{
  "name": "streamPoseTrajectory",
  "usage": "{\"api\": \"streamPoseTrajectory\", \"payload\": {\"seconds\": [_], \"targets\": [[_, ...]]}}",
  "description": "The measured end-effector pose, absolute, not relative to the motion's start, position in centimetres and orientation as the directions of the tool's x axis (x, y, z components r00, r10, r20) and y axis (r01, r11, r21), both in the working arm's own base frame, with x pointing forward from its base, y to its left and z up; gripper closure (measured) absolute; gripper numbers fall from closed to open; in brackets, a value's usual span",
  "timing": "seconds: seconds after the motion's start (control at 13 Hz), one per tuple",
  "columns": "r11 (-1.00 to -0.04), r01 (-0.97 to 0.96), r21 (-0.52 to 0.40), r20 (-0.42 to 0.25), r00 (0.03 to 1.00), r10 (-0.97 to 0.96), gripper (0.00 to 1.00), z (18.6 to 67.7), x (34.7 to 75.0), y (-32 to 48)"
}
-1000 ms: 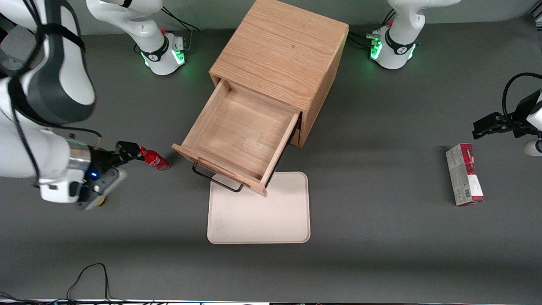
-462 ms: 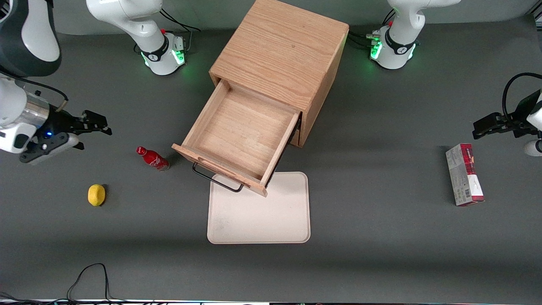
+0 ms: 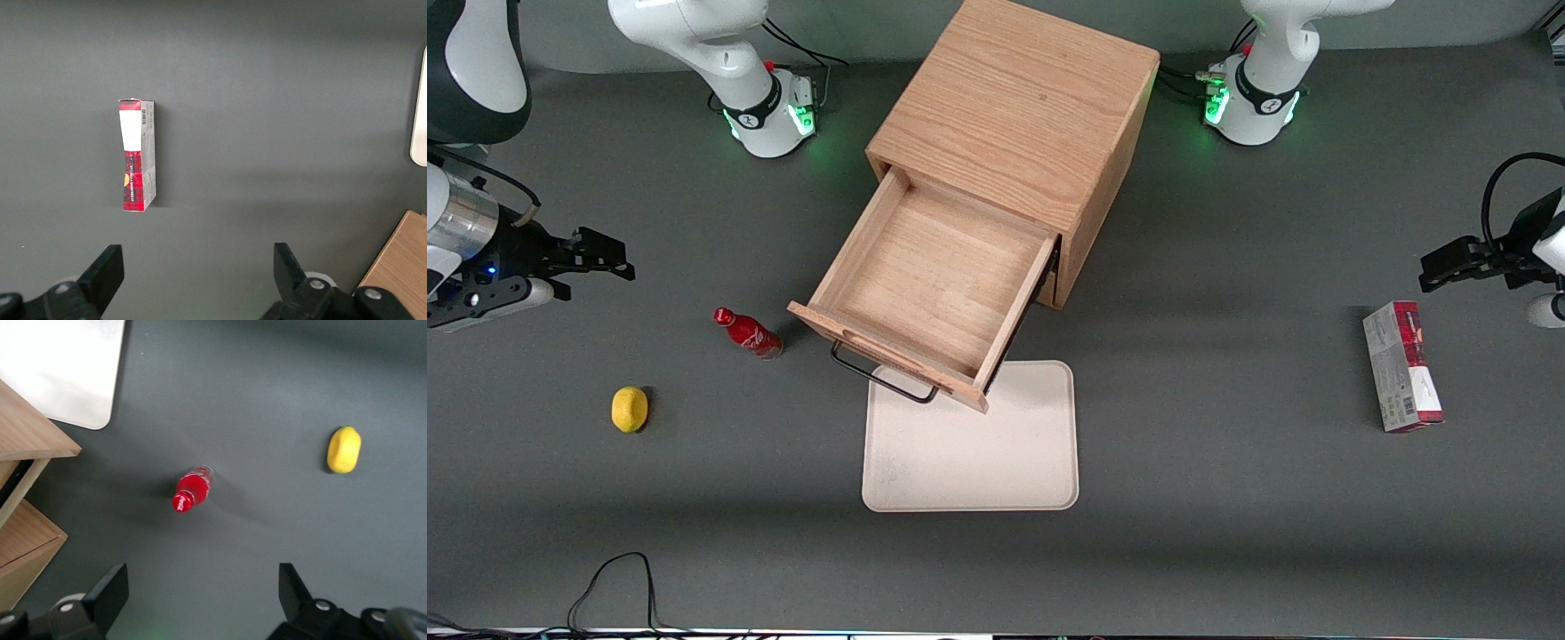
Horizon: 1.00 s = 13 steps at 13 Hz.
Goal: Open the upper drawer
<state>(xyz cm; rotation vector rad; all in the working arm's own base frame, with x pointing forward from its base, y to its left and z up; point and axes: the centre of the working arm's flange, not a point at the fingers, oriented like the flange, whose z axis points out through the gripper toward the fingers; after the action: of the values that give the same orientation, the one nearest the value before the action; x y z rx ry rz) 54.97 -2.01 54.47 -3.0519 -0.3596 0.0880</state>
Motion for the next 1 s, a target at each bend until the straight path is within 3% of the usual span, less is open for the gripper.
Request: {"api": "streamPoseTrajectory", "payload": {"seconds": [1.0], "targets": [[-0.973,0.225,-0.058,-0.016,0.974,0.227,0.0,60.5,51.2,1.2]]}}
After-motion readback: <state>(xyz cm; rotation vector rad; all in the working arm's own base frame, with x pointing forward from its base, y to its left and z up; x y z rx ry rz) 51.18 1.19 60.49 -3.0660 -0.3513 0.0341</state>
